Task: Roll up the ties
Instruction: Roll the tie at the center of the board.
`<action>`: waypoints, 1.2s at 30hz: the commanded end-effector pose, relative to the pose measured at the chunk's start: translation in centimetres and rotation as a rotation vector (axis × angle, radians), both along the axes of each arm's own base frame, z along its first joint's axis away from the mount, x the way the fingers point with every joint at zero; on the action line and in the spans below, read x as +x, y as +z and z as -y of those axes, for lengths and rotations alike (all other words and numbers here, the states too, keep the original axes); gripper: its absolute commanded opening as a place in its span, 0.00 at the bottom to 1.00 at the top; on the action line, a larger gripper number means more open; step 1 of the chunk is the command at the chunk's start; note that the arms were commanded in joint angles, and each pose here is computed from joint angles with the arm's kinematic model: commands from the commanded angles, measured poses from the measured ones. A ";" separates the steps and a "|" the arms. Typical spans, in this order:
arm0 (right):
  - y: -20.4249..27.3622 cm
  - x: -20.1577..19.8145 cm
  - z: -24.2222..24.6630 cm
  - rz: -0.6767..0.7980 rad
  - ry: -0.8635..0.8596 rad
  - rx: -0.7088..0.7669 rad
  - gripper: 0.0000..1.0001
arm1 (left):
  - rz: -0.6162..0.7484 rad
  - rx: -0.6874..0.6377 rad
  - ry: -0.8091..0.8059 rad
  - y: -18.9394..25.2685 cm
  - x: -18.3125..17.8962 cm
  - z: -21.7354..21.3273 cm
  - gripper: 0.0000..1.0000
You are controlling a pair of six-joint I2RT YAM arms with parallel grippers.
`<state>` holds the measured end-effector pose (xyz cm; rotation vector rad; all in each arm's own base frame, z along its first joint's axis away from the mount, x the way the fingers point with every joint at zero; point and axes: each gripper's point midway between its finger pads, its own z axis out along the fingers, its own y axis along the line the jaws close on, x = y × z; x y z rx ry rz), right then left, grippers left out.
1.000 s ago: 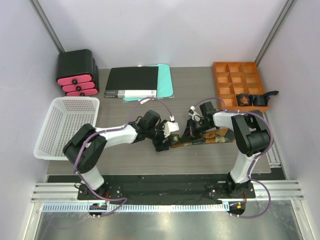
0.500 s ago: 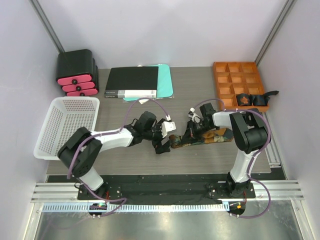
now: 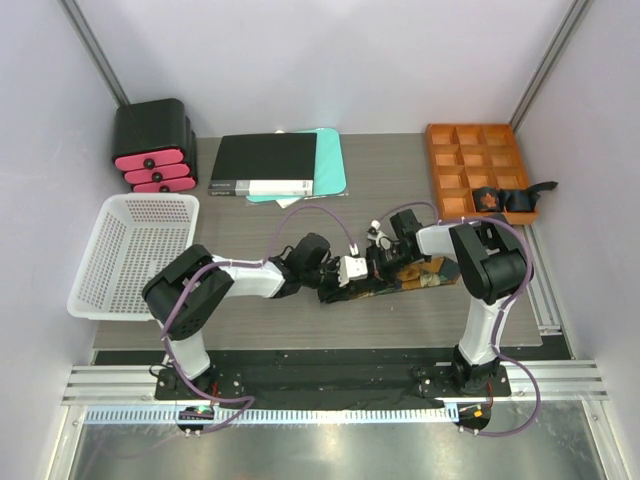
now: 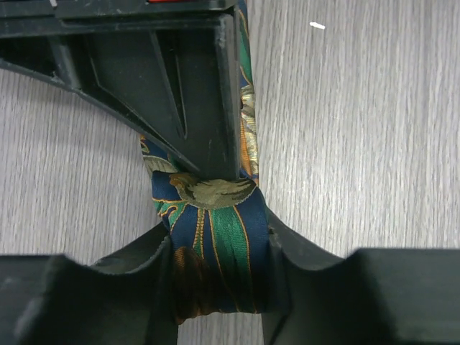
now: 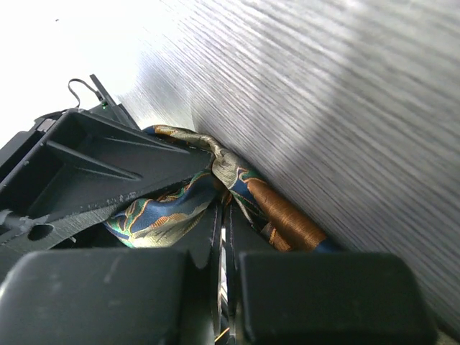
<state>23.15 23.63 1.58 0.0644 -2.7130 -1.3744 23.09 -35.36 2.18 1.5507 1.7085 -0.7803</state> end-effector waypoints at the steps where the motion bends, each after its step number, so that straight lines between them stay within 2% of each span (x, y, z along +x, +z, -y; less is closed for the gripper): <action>1: -1.1 0.8 1.3 0.088 -0.017 -0.115 0.12 | 0.000 0.133 -0.033 -1.7 -0.5 -2.1 0.22; 2: 0.0 0.9 1.4 0.115 -0.014 -0.105 0.19 | -0.007 0.145 -0.043 -1.9 -0.9 -2.4 0.20; 3: 0.9 1.4 1.6 0.130 -0.025 -0.093 0.22 | -0.017 0.156 -0.045 -2.1 -1.1 -2.7 0.18; 4: 1.7 1.6 1.6 0.143 -0.028 -0.082 0.25 | -0.031 0.175 -0.045 -2.3 -1.4 -3.0 0.17; 7: 4.5 1.3 1.6 0.188 -0.021 -0.050 0.45 | -0.054 0.205 -0.044 -2.7 -1.6 -3.4 0.16; 8: 5.1 1.1 1.6 0.195 -0.019 -0.042 0.49 | -0.068 0.220 -0.041 -3.1 -1.8 -3.6 0.16; 10: 6.1 0.9 1.5 0.210 -0.024 -0.024 0.52 | -0.070 0.230 -0.042 -3.2 -1.7 -3.6 0.16; 17: 5.8 0.5 -0.5 0.201 -0.015 0.006 0.52 | -0.093 0.242 -0.041 -3.4 -1.5 -3.2 0.20; 21: 4.2 0.6 -1.0 0.191 -0.002 -0.016 0.50 | -0.087 0.240 -0.044 -3.2 -1.4 -3.1 0.22; 24: 3.6 0.7 -1.0 0.182 -0.001 -0.022 0.23 | -0.086 0.246 -0.042 -3.3 -1.3 -3.3 0.23; 25: 3.6 0.8 -0.9 0.183 -0.004 -0.027 0.10 | -0.086 0.247 -0.044 -3.3 -1.4 -3.3 0.23; 27: 3.0 0.7 -0.3 0.176 -0.002 -0.047 0.03 | -0.088 0.246 -0.044 -3.2 -1.5 -3.3 0.24; 29: 2.4 0.8 0.6 0.157 -0.024 -0.068 0.01 | -0.086 0.243 -0.041 -3.0 -1.4 -3.6 0.27; 33: 0.4 0.3 2.7 0.116 -0.040 -0.131 0.01 | -0.075 0.192 0.001 -0.9 -0.2 -3.7 0.50; 34: 0.1 0.3 3.1 0.110 -0.043 -0.141 0.01 | -0.083 0.168 0.019 -0.1 0.1 -3.7 0.56; 35: -0.3 0.3 3.5 0.097 -0.053 -0.152 0.01 | -0.097 0.137 0.035 0.8 0.5 -3.8 0.66; 36: -0.6 0.4 3.8 0.097 -0.056 -0.166 0.01 | -0.077 0.100 0.044 2.5 0.8 -3.6 0.70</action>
